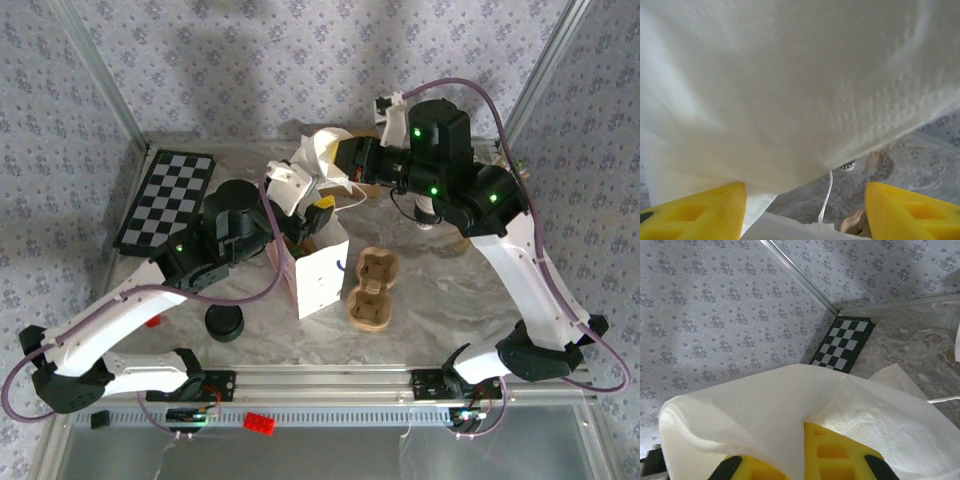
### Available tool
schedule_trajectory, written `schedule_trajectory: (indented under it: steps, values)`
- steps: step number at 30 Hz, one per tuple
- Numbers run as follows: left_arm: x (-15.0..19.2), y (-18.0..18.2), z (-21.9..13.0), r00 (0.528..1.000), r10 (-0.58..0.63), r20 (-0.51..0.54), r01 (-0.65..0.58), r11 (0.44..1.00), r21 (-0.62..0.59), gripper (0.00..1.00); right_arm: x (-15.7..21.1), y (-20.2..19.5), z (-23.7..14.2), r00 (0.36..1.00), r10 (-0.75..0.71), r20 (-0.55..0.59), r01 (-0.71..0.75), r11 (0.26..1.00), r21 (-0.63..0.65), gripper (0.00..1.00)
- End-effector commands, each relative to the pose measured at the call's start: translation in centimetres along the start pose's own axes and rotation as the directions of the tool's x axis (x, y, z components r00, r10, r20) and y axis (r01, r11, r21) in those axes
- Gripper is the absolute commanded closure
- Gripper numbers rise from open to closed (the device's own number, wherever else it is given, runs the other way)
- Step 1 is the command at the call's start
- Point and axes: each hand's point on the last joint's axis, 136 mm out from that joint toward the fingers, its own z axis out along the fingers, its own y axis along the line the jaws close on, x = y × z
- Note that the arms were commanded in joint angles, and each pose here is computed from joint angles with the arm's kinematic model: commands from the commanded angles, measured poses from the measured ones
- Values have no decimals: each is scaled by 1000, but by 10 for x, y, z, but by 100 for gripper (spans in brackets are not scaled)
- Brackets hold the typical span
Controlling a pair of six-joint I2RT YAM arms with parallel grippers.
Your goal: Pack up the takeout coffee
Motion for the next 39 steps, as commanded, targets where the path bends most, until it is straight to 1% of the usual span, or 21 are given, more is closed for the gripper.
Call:
schedule_trajectory:
  steps: [1,4,7,9,15,19,23,27,30,35,36,37,38,39]
  values:
    - [-36,7,-4,991,28,132,-22,999,-43,33,-6,20,-8,1000,13,20,-11,997,-72,100]
    - [-44,3,3,982,30,185,-24,999,-33,30,-5,19,-5,1000,18,19,-17,997,-74,100]
    - [-49,6,8,975,7,221,5,999,-53,30,-5,19,-4,999,23,23,-21,997,-73,100]
    - [-53,5,6,968,-3,252,14,999,-42,32,-4,18,-3,999,25,22,-23,997,-70,100]
    - [-54,16,12,966,10,260,22,993,-117,46,-4,20,-2,999,33,20,-32,996,-86,100]
    - [-61,17,8,950,0,312,38,992,-118,51,-2,18,0,999,39,16,-38,996,-84,100]
    - [-65,14,9,947,-1,321,35,994,-99,58,1,16,4,999,48,6,-48,995,-84,100]
    - [-64,15,9,949,-3,315,39,994,-107,71,0,16,1,999,52,12,-51,995,-85,100]
    - [-61,18,8,953,-6,304,44,992,-118,78,-1,16,-1,999,49,17,-48,995,-85,100]
    - [-50,23,8,969,-41,243,72,990,-122,88,-4,20,-3,999,45,15,-43,994,-105,100]
    - [-46,24,8,974,-58,221,86,989,-121,89,-5,21,-5,999,40,13,-38,993,-111,94]
    - [-42,24,7,978,-73,197,97,988,-118,89,-6,23,-7,999,30,12,-28,993,-115,85]
    - [-39,27,5,981,-89,173,112,985,-128,91,-8,24,-11,1000,18,15,-16,993,-116,80]
    - [-35,30,4,982,-112,150,134,981,-142,92,-10,24,-14,1000,7,18,-5,994,-112,78]
